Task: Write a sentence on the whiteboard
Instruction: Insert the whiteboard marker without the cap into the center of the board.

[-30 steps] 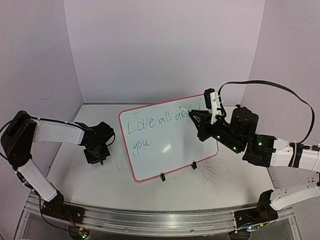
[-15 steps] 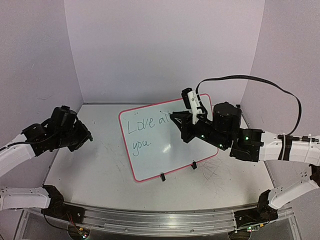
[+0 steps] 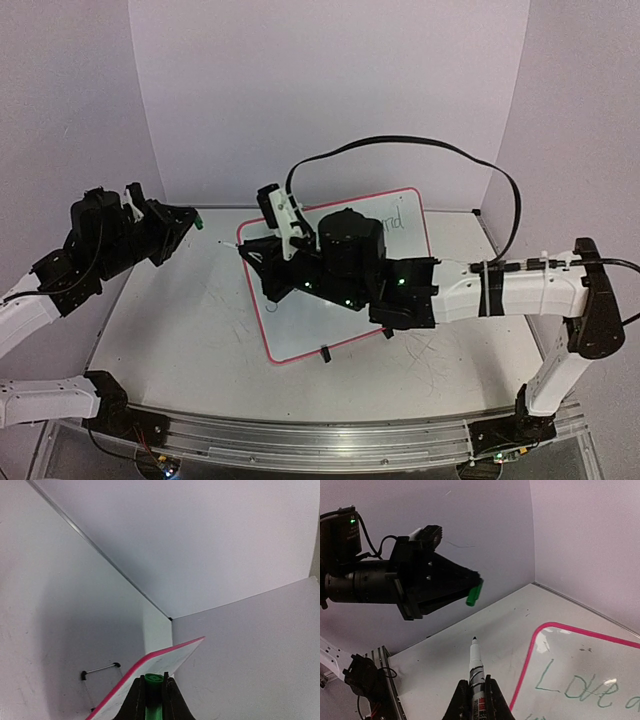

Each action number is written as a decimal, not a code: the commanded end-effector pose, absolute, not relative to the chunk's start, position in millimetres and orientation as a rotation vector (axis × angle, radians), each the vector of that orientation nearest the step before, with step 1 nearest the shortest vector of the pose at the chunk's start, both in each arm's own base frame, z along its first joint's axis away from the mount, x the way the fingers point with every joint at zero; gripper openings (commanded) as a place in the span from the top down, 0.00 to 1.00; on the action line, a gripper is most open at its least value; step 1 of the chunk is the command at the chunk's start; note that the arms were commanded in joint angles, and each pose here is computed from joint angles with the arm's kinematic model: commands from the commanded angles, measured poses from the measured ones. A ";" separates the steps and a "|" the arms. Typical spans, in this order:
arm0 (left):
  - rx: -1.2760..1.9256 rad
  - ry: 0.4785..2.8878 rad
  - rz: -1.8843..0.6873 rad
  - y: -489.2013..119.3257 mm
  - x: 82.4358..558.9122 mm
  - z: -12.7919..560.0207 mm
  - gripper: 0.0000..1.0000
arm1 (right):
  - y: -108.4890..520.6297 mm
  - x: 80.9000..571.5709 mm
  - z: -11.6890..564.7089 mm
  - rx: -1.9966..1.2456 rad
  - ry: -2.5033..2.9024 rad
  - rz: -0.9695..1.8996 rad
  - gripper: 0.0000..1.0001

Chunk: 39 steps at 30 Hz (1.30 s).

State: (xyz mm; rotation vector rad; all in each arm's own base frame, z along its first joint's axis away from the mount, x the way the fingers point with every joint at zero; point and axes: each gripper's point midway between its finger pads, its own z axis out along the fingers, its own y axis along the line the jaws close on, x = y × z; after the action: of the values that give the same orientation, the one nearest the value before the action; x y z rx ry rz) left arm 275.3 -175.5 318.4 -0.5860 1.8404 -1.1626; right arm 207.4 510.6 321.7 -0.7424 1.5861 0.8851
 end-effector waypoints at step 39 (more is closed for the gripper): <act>-0.631 1.610 -1.572 -203.6 282.2 372.9 1.00 | 536.3 221.8 371.7 -0.414 1.452 0.681 1.00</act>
State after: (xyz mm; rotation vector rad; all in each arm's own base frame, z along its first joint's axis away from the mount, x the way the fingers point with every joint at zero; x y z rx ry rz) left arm 283.5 -207.5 355.0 -0.6509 1.6801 -1.5425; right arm 222.5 533.4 354.6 -0.4518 1.4950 0.6768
